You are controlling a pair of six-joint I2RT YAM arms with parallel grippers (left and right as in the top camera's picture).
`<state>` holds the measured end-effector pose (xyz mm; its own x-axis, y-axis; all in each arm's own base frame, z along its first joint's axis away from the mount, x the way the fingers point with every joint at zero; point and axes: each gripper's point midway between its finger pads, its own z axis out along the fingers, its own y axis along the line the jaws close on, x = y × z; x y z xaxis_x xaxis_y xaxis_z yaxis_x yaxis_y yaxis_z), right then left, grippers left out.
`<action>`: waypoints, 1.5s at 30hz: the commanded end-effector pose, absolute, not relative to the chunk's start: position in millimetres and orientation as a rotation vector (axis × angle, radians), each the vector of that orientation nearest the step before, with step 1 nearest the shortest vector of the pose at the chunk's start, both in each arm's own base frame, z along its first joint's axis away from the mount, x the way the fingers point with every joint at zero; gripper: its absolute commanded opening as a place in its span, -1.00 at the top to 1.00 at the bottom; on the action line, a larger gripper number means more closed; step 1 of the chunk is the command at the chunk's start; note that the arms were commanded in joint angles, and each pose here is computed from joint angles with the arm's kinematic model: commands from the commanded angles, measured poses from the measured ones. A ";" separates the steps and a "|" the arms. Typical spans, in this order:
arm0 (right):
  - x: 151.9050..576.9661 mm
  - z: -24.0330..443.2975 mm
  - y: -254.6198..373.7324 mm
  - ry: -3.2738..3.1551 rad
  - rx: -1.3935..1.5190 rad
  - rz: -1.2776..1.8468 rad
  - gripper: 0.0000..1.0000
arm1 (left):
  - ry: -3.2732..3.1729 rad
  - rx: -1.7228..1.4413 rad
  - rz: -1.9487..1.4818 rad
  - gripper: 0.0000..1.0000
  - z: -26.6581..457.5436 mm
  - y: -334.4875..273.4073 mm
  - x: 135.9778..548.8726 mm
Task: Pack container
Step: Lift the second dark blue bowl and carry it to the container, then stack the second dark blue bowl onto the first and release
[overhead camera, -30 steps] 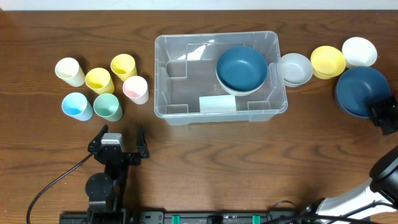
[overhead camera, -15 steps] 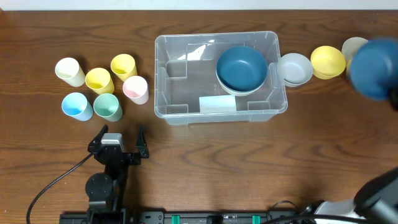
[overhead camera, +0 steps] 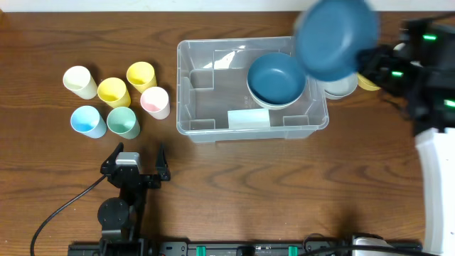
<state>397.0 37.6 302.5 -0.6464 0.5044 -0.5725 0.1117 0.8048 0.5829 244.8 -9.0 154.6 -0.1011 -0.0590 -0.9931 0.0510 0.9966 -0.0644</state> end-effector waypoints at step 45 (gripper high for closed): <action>443.9 149.4 92.0 2.564 0.443 0.338 0.87 | 1.718 0.012 -0.089 -0.96 138.8 -10.2 244.0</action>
